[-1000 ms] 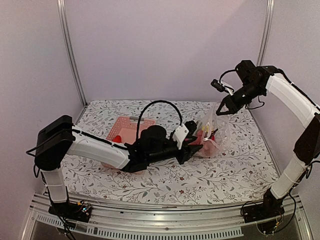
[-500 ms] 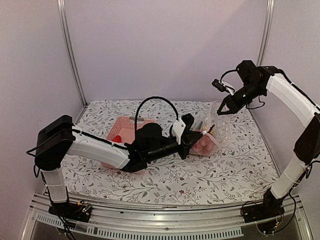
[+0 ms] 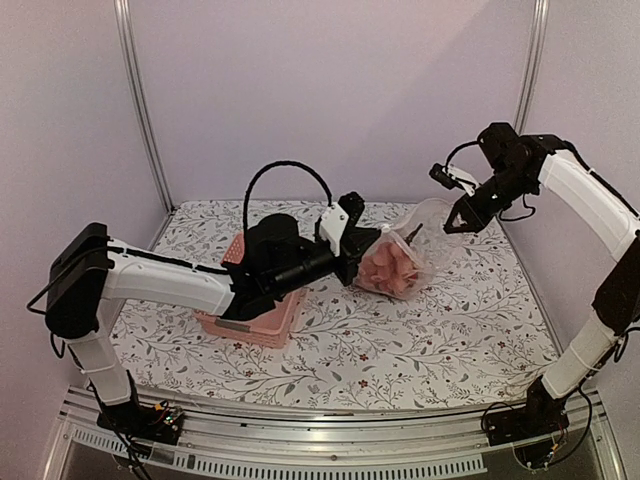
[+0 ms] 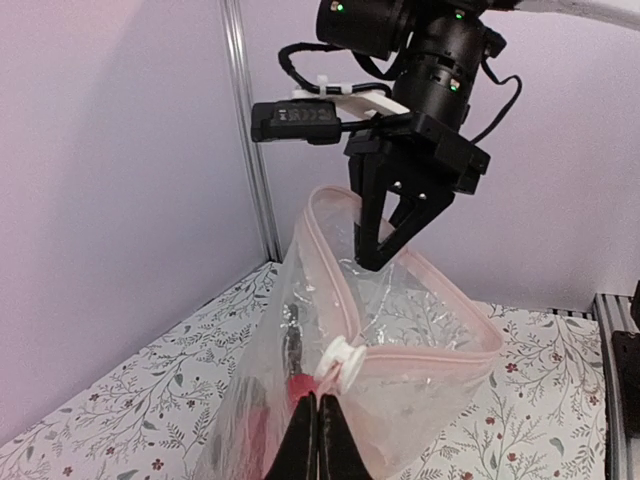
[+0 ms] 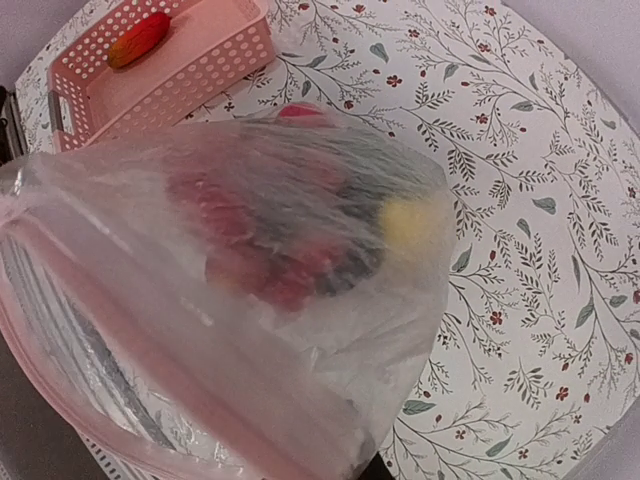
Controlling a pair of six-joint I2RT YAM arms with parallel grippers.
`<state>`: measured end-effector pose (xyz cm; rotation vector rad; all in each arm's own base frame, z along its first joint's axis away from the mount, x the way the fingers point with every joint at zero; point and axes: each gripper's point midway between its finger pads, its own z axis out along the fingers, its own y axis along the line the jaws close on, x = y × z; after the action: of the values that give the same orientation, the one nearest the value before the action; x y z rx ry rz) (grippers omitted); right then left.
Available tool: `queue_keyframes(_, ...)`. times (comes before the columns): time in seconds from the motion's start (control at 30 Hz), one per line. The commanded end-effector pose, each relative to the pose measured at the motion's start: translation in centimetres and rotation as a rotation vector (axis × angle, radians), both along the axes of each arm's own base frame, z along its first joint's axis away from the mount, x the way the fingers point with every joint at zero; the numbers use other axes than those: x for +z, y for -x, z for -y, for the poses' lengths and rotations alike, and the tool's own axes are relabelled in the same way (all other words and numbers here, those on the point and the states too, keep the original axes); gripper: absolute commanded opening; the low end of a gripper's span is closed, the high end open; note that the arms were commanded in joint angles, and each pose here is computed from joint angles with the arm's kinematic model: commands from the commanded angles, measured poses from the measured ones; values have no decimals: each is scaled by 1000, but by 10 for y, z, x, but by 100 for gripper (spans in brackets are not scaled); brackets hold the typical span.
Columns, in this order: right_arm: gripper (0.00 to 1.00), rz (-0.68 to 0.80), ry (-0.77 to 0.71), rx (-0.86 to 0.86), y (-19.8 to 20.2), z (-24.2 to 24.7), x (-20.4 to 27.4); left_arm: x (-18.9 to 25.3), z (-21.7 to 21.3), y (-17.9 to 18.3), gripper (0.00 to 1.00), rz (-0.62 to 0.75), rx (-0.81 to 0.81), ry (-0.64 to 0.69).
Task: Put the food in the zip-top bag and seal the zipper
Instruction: Pass from the right arm to the left, then pass from the left arm to the right
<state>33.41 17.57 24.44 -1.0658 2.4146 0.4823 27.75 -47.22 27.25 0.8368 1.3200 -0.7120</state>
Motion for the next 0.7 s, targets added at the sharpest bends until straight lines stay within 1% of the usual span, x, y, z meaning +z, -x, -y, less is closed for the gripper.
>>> queue_keyframes(0.0,16,101,32,44,8,9,21,10,-11,-12,0,29,40,4)
queue_keyframes(0.1,31,132,7,71,3,3,27,8,-11,-13,0,18,36,20)
queue_keyframes(0.17,37,151,2,78,-4,-2,28,9,-11,-14,0,19,36,30)
queue_keyframes(0.23,41,160,4,103,-9,-11,25,9,-11,-16,0,21,39,32)
queue_keyframes(0.33,43,210,30,143,-15,-25,24,13,-15,-18,0,28,46,38)
queue_keyframes(0.47,44,305,81,151,-31,-35,34,15,-20,-21,0,28,50,36)
queue_keyframes(0.57,44,368,85,159,-42,-41,45,15,-23,-22,0,22,56,36)
queue_keyframes(0.67,47,422,99,175,-47,-45,53,17,-28,-23,0,24,60,39)
